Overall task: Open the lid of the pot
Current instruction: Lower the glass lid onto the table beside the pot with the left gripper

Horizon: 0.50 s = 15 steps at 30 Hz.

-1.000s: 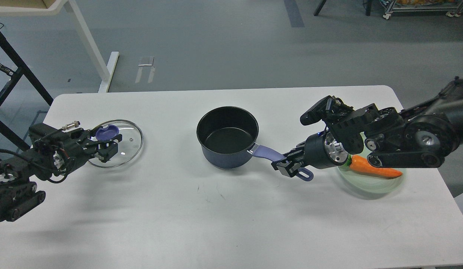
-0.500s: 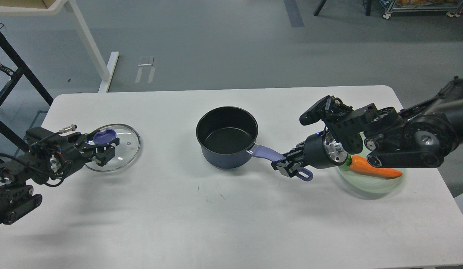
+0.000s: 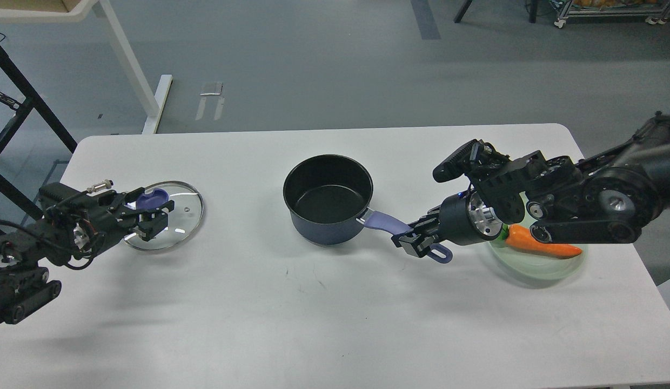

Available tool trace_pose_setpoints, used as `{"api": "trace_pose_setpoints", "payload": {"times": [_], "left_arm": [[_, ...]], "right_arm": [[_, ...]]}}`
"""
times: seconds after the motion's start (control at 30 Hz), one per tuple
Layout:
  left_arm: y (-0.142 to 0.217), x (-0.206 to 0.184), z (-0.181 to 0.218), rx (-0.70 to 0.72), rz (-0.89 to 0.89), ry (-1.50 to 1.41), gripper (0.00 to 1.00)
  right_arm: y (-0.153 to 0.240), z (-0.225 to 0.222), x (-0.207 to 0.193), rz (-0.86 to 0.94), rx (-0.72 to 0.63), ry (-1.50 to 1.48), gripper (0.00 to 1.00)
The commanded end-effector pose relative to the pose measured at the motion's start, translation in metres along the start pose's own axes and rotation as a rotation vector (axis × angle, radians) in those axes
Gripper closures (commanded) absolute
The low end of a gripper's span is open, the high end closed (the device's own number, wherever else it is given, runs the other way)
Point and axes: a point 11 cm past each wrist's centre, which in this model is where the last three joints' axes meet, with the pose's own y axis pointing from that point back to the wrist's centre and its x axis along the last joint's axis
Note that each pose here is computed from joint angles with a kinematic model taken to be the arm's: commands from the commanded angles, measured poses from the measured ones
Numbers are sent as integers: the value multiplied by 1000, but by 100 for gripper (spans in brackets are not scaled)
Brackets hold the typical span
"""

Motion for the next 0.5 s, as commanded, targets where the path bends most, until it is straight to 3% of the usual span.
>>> {"api": "trace_pose_setpoints", "payload": {"times": [0.0, 0.23, 0.27, 0.37, 0.47], "left_arm": [[0, 0, 0, -1, 1, 0, 19], [-4, 11, 2, -2, 33, 19, 6], [-5, 14, 2, 1, 46, 31, 4], [-6, 27, -5, 39, 99, 100, 1], [-6, 40, -12, 80, 154, 186, 1]], "right_arm": [[0, 0, 0, -1, 1, 0, 77], [1, 1, -1, 0, -1, -3, 76], [1, 1, -1, 0, -2, -3, 72], [-1, 1, -2, -1, 0, -4, 43], [-2, -1, -1, 4, 5, -8, 38]]}}
